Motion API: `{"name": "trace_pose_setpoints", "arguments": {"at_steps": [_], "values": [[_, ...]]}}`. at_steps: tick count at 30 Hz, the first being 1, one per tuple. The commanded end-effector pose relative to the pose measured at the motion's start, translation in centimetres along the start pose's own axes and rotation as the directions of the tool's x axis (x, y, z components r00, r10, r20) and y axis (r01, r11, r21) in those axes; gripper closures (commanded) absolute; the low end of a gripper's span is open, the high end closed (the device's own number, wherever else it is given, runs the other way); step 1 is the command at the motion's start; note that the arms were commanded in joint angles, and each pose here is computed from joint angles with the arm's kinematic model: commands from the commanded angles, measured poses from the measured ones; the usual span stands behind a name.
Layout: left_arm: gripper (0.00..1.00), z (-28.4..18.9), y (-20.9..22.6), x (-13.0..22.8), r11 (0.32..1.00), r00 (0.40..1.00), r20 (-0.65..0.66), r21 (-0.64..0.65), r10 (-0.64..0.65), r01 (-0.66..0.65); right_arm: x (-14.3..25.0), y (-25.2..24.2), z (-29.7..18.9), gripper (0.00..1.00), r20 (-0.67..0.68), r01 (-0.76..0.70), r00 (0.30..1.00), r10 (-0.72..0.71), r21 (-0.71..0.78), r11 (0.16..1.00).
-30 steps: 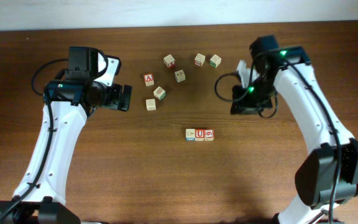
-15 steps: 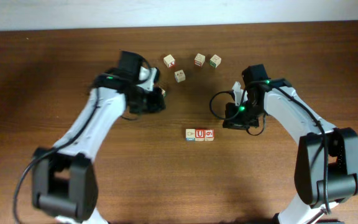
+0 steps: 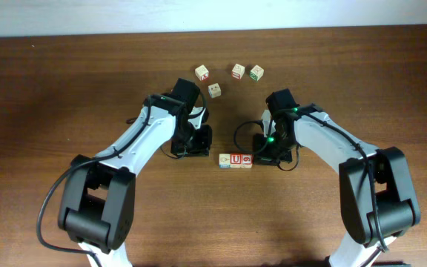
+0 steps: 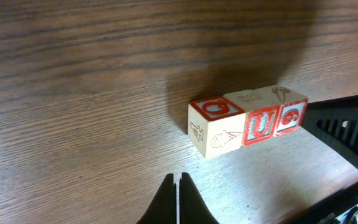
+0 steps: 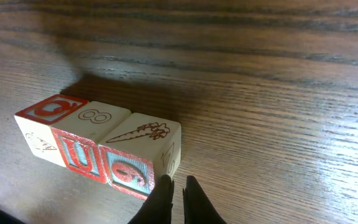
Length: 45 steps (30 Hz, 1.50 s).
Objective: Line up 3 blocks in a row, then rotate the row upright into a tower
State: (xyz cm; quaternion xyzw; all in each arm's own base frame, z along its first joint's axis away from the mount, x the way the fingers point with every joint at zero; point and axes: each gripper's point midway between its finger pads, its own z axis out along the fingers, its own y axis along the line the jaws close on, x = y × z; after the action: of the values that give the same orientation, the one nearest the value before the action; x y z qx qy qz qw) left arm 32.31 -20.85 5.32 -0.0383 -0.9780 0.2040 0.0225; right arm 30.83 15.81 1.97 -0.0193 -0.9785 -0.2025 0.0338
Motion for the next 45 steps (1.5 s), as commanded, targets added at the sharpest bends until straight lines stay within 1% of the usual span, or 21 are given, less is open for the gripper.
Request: {"name": "trace_pose_setpoints", "arguments": {"at_steps": [1, 6, 7, 8, 10, 11, 14, 16, 18, 22, 32, 40, 45], "values": [[0.97, 1.0, 0.8, 0.4, 1.000, 0.999, -0.030, -0.016, -0.027, 0.027, 0.3, -0.3, 0.3, 0.91, -0.011, -0.031, 0.999, 0.031, 0.006, 1.000], [0.95, 1.7, -0.1, 1.1, 0.999, 0.999, -0.049, -0.027, 0.018, -0.019, 0.0, -0.7, 0.0, 0.95, -0.010, -0.018, 1.000, 0.018, -0.012, 1.000], [0.92, 1.7, -0.1, 1.1, 0.999, 0.998, -0.050, -0.025, 0.036, -0.038, -0.1, -0.7, -0.2, 0.96, -0.011, 0.001, 1.000, -0.002, -0.035, 0.999], [0.92, 1.7, 0.0, 1.0, 0.999, 0.998, -0.049, -0.025, 0.037, -0.038, -0.3, -1.0, -0.6, 0.96, -0.008, 0.018, 1.000, -0.018, -0.069, 0.997], [1.00, 1.7, 0.0, 0.9, 0.999, 0.998, -0.045, -0.028, 0.038, -0.039, -0.7, -0.8, -1.6, 0.96, 0.004, 0.061, 0.998, -0.061, -0.172, 0.983], [1.00, 1.9, -0.1, 0.9, 0.999, 0.998, -0.039, -0.025, 0.046, -0.047, -0.9, -0.7, -1.9, 0.96, 0.014, 0.078, 0.997, -0.077, -0.204, 0.976], [1.00, 3.2, -0.3, 0.9, 0.997, 0.997, -0.019, -0.016, 0.073, -0.073, -1.0, -0.4, -1.6, 0.96, 0.027, 0.110, 0.994, -0.107, -0.209, 0.972], [1.00, 3.8, 0.0, 0.9, 0.997, 0.997, -0.006, -0.018, 0.080, -0.080, -1.0, -0.4, -1.2, 0.96, 0.022, 0.109, 0.994, -0.107, -0.208, 0.972], [1.00, 3.8, -0.1, 0.1, 0.996, 0.995, 0.028, -0.016, 0.092, -0.092, -1.0, -0.5, -0.9, 0.96, 0.019, 0.107, 0.994, -0.105, -0.208, 0.972], [1.00, 4.3, -0.1, -0.4, 0.995, 0.995, 0.038, -0.012, 0.096, -0.096, -1.0, -0.6, -0.7, 0.96, 0.022, 0.102, 0.995, -0.100, -0.209, 0.973], [1.00, 4.9, -0.2, 0.1, 0.998, 0.998, 0.011, -0.001, 0.067, -0.067, -1.0, -0.7, -0.7, 0.96, 0.022, 0.102, 0.995, -0.099, -0.208, 0.973], [1.00, 4.8, -1.7, 0.7, 0.995, 0.998, -0.017, 0.085, 0.062, -0.060, -1.0, -0.7, -0.7, 0.96, 0.022, 0.102, 0.995, -0.099, -0.206, 0.973], [1.00, 4.8, -1.6, 0.6, 0.995, 0.998, -0.015, 0.082, 0.063, -0.061, 0.0, -0.5, -0.2, 0.96, -0.019, 0.051, 0.998, -0.056, -0.209, 0.977]]}}
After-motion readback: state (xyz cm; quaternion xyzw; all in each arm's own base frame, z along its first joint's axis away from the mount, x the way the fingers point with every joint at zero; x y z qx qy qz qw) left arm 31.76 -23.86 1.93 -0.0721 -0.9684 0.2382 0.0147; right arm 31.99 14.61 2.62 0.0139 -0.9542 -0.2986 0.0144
